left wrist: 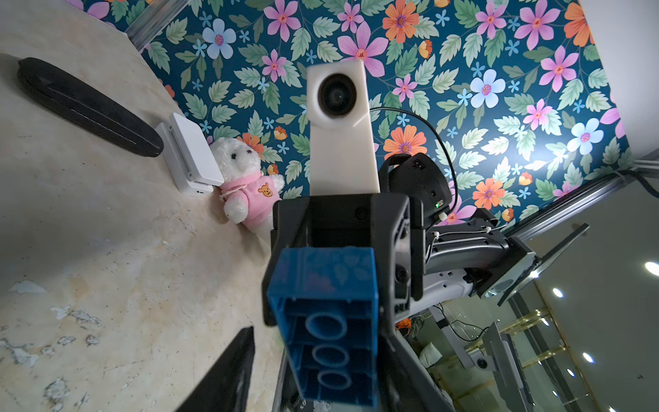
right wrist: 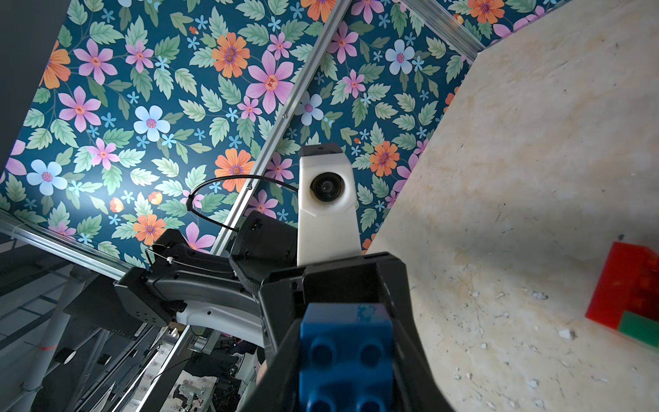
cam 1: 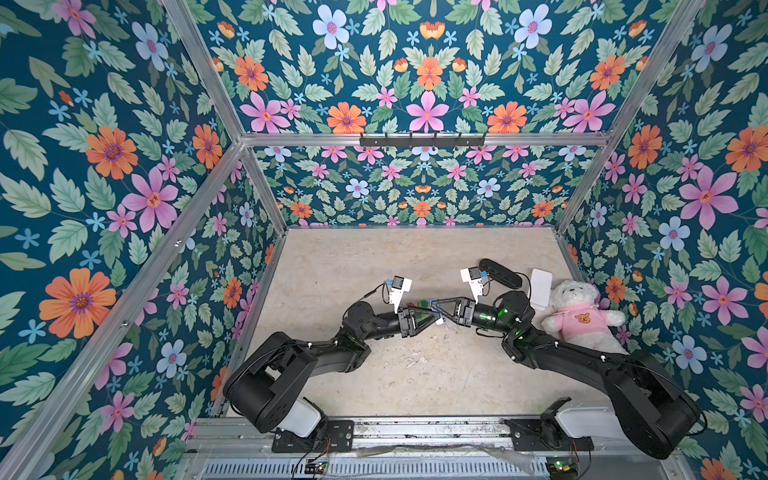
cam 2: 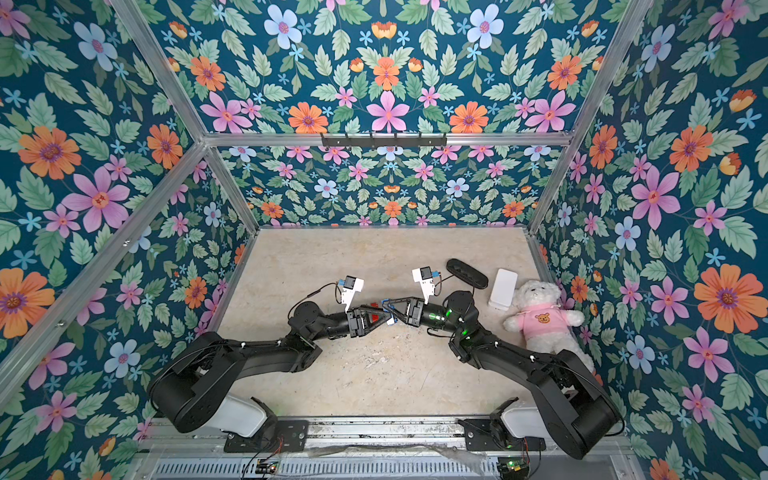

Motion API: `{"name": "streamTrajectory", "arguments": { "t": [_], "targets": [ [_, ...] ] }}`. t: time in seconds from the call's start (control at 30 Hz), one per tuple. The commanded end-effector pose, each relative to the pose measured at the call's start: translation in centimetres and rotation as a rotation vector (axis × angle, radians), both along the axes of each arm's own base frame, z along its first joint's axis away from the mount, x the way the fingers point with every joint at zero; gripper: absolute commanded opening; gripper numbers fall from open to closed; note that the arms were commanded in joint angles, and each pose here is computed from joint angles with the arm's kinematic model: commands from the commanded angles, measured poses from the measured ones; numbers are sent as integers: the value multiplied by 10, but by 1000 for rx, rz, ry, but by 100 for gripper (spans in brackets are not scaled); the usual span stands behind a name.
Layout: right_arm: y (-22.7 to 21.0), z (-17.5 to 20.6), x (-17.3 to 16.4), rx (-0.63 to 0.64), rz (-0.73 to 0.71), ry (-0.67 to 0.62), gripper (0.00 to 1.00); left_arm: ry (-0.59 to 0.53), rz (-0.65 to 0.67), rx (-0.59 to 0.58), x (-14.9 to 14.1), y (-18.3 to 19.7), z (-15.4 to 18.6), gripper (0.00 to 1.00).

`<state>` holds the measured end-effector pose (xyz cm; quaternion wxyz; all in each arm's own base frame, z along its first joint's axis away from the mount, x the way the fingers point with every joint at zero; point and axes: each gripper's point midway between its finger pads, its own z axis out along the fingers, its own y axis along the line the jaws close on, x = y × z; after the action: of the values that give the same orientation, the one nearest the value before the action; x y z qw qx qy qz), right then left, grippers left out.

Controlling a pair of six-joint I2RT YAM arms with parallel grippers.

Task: Assemble the number 5 with lego
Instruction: Pick up the lego brick from the center of the board.

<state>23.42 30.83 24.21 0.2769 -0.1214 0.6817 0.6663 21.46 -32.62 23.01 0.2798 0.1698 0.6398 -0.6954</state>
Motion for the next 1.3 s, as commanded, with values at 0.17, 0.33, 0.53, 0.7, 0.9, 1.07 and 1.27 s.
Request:
{"name": "streamTrajectory", "arguments": {
  "t": [0.17,0.33,0.53,0.7,0.9,1.07,1.27],
  "targets": [
    [2,7,-4,21,27,-23,47,-43,-18,-49,-4,-2,17,32],
    [-3,9,0,-5,-19,-32,64,-45,-11,-44,-4,-1,16,25],
    [-26,9,3,-17,-109,-40,68,-38,24,-39,2,6,16,25],
    [-32,-2,-7,-11,-107,-30,72,-44,10,-51,2,5,24,25],
    [-28,1,-22,34,-47,-56,75,-41,-11,-72,-1,5,29,25],
    [-19,8,-31,56,3,-88,74,-34,-23,-82,-3,5,31,24],
    [-17,16,-34,80,26,-109,65,-28,-30,-83,-3,5,30,24]
  ]
}}
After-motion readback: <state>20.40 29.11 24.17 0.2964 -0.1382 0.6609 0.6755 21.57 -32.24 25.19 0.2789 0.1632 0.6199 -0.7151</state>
